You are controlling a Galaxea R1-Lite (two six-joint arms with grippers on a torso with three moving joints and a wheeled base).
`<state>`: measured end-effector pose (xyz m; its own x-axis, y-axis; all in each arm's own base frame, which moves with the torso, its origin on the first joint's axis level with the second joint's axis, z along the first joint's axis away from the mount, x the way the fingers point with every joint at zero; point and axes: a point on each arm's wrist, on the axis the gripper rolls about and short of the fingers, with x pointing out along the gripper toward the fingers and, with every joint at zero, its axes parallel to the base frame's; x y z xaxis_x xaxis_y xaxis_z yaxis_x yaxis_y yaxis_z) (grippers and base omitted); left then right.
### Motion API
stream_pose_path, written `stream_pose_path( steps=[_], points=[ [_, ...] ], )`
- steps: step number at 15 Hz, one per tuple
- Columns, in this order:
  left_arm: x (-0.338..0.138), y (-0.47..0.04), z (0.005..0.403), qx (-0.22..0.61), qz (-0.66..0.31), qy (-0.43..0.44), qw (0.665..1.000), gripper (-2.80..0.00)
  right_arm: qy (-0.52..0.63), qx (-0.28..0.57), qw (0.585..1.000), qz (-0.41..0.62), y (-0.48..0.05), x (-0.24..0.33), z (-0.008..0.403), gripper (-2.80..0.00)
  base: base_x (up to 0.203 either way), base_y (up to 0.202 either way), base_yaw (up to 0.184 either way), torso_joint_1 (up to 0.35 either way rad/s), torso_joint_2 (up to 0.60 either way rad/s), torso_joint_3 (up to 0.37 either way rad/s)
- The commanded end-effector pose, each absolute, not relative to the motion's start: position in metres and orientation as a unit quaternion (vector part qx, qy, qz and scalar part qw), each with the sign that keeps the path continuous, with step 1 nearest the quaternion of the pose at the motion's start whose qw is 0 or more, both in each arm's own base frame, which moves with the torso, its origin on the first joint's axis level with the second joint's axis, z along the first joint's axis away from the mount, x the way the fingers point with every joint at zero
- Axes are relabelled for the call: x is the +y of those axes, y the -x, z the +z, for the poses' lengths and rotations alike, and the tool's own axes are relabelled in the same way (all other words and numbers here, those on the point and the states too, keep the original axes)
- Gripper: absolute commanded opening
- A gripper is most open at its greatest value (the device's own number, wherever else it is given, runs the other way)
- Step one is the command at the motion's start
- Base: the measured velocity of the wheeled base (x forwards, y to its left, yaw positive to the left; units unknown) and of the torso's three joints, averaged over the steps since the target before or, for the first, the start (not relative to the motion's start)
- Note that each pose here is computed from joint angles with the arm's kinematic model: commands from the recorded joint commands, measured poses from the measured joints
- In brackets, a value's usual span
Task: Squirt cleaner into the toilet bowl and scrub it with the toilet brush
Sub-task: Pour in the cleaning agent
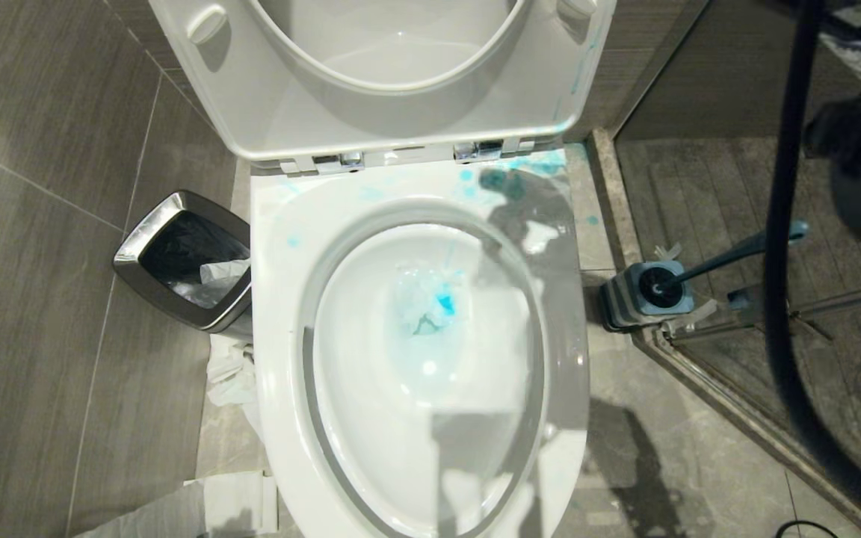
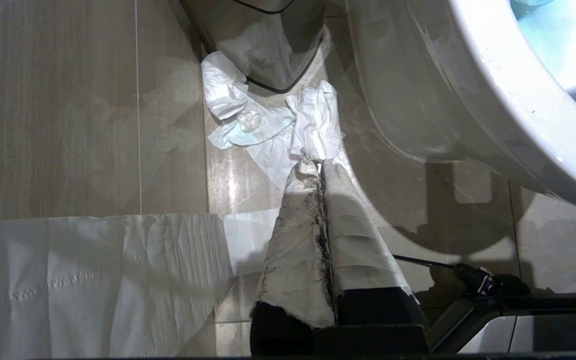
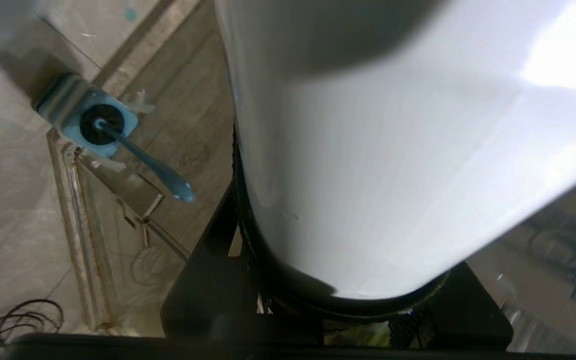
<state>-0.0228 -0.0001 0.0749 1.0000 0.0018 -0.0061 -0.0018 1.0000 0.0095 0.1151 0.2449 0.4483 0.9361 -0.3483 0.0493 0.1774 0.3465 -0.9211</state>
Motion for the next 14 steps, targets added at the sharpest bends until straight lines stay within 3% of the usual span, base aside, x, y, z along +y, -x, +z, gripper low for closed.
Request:
stream_pose_path(
  steps=[1, 4, 8, 14],
  points=[
    [0.0, 0.023, 0.075, 0.004, 0.001, -0.005, 1.0, -2.8, 0.595, 0.079, 0.788, -0.138, -0.115, 0.274, 0.425, -2.8, 0.0, 0.0, 0.0, 0.0, 0.0, 0.0],
    [0.0, 0.023, 0.075, 0.004, 0.001, -0.005, 1.0, -2.8, 0.634, 0.077, 0.759, -0.124, -0.112, 0.288, 0.407, -2.8, 0.0, 0.0, 0.0, 0.0, 0.0, 0.0],
    [0.0, 0.023, 0.075, 0.004, 0.001, -0.005, 1.0, -2.8, 0.656, 0.104, 0.733, -0.147, -0.13, 0.272, 0.423, -2.8, 0.0, 0.0, 0.0, 0.0, 0.0, 0.0],
    [0.0, 0.023, 0.075, 0.004, 0.001, -0.005, 1.0, -2.8, 0.822, 0.172, 0.528, -0.128, -0.158, 0.268, 0.439, -2.8, 0.0, 0.0, 0.0, 0.0, 0.0, 0.0]
  ],
)
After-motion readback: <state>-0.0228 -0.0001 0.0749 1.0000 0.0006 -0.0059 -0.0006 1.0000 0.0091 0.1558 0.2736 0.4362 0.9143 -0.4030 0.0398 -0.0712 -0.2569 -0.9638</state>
